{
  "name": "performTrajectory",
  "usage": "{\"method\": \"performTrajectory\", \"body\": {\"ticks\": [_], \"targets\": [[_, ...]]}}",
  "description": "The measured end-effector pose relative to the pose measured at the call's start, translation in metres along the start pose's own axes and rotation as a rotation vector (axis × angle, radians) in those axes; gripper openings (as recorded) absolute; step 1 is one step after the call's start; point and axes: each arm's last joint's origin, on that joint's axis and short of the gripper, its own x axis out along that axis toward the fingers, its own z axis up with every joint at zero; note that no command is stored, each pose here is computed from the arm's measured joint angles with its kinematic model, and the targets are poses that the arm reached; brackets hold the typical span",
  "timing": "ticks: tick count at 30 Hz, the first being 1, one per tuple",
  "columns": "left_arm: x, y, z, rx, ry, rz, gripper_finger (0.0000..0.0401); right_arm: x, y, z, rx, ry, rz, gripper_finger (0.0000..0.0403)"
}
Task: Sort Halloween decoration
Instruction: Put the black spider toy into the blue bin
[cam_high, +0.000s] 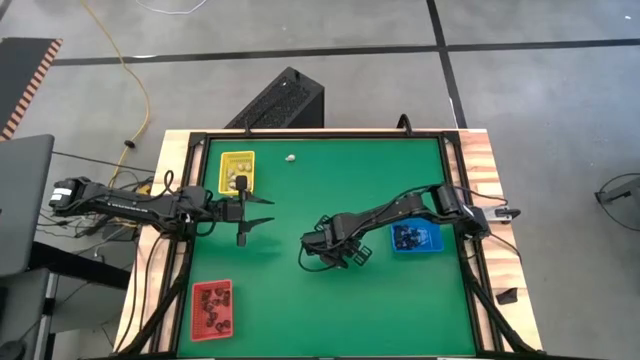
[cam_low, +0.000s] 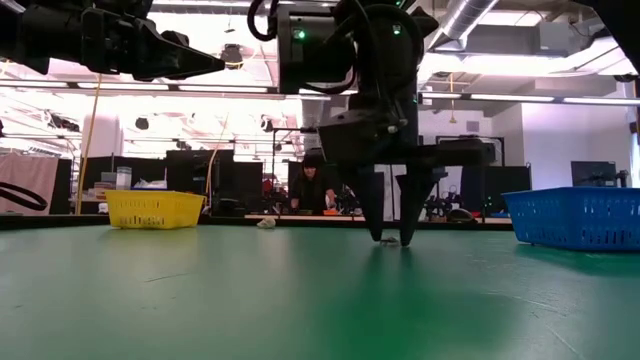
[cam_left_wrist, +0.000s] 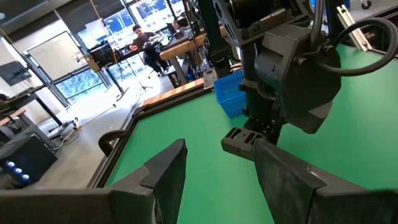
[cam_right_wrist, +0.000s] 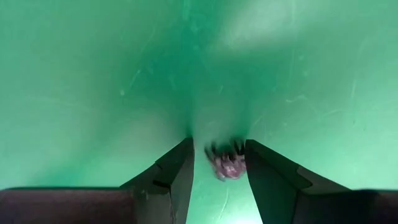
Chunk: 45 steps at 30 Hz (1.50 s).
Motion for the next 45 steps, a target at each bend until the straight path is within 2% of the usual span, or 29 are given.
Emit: {"method": "performTrajectory", "body": {"ticks": [10,20,23,29,34,45], "targets": [[0.0,0.0,0.0,0.0,0.0,0.0,0.0178,0.001,-0.004,-0.003,0.022,-0.008,0.003,0.0173],[0.0,0.0,0.0,0.0,0.0,0.0,0.0178,-0.011,-0.011,-0.004,0.156,0.007,-0.042,0.0173],[0.0,0.0,0.0,0.0,0.0,0.0,0.0178,-0.014,-0.014,-0.007,0.237,0.012,-0.021,0.0173],[0.0,0.0,0.0,0.0,0.001,0.0,0.0178,-0.014,-0.026,-0.022,0.506,-0.064,0.16,0.0173],[0.0,0.0,0.0,0.0,0.001,0.0,0.0178,-0.011,-0.037,-0.033,0.67,-0.066,0.185,0.0173],[0.0,-0.001,-0.002,0.005,0.016,-0.006,0.0178,-0.01,-0.039,-0.036,0.822,-0.06,0.23,0.0173]]}}
